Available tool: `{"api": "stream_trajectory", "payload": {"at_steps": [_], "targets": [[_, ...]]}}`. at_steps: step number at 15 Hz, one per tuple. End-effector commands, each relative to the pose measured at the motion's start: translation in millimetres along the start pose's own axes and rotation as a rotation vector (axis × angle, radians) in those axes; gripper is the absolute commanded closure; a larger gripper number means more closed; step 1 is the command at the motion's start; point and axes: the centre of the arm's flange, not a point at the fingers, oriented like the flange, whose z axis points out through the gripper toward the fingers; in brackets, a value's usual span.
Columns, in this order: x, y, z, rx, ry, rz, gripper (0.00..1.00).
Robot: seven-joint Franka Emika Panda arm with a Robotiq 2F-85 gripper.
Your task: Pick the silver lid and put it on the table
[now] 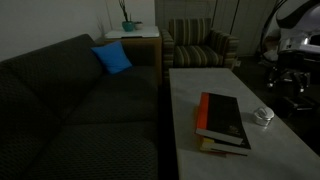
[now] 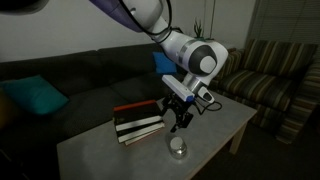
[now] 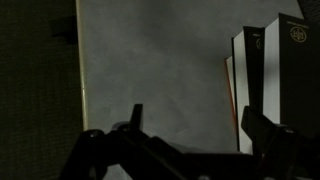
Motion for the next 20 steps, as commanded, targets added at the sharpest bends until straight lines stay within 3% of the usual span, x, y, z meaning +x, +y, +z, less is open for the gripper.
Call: {"api": "stream_trajectory", "payload": {"at_steps": [1,4,10,16,17,18,20], "targets": [[0,0,2,-0.001,0.000,0.000,0.00],[2,-4,-2,0.003,0.013,0.023,0.00],[58,-19,15,0.055,0.097,0.399,0.00],[88,5,36,0.076,0.160,0.719,0.00],[87,11,38,0.074,0.137,0.735,0.00],[22,3,31,0.052,0.155,0.682,0.00],[22,5,32,0.050,0.153,0.691,0.00]]}}
